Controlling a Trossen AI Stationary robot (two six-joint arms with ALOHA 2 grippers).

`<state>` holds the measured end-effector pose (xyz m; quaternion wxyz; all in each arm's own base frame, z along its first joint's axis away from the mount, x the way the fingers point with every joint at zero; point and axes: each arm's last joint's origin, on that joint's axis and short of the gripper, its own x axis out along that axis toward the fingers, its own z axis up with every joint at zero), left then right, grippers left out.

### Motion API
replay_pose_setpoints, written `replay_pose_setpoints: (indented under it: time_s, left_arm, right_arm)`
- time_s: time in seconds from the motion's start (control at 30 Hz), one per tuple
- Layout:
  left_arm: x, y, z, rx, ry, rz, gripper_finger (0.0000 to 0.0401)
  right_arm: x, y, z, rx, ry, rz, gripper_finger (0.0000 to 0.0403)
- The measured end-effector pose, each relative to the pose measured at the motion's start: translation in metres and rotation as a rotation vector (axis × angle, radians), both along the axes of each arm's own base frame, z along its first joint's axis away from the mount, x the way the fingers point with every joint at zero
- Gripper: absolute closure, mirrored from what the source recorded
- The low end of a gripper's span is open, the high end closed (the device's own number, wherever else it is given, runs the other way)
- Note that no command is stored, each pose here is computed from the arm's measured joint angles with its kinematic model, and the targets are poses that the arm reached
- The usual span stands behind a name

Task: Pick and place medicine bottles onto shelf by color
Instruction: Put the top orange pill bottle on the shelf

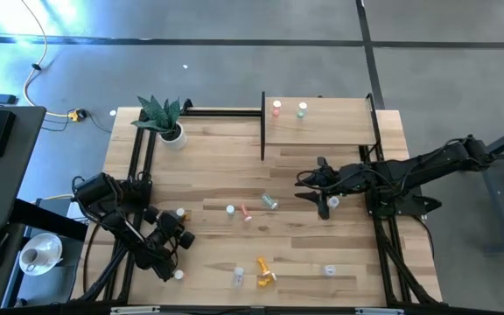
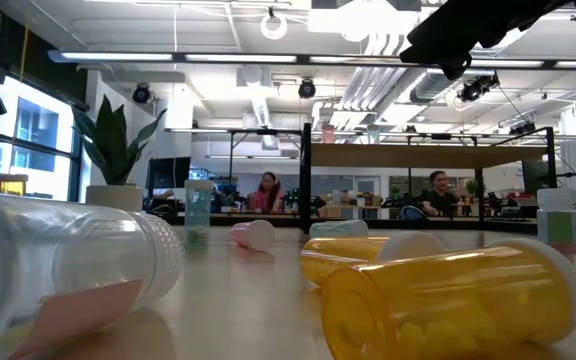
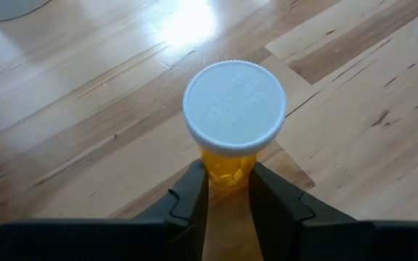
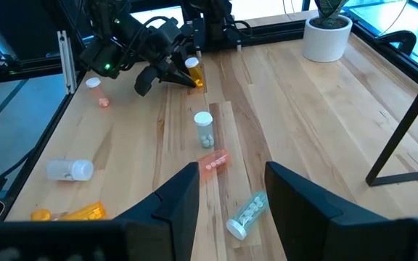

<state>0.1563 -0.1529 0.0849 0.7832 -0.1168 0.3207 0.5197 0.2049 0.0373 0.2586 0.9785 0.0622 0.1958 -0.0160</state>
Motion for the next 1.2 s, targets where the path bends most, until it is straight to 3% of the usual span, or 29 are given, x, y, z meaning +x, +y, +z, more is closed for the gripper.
replay_pose_setpoints:
  time_s: [0.27, 0.6, 0.9, 1.2]
  left_arm:
    - [0.013, -0.002, 0.019, -0.010, 0.050, -0.097, 0.0326]
    - [0.023, 0.021, 0.085, -0.078, 0.011, -0.259, 0.0326]
    - [0.037, 0.049, 0.137, -0.166, -0.088, -0.472, 0.0326]
    - [0.069, 0.065, 0.164, -0.191, -0.227, -0.725, 0.0336]
  right_arm:
    - [0.001, 0.000, 0.001, 0.003, -0.016, 0.000, 0.0253]
    - [0.001, 0.000, -0.001, 0.072, -0.005, -0.028, 0.0253]
    - [0.011, 0.003, -0.010, 0.090, 0.015, -0.050, 0.0253]
    - [0.026, 0.007, -0.011, 0.081, -0.058, -0.004, 0.0253]
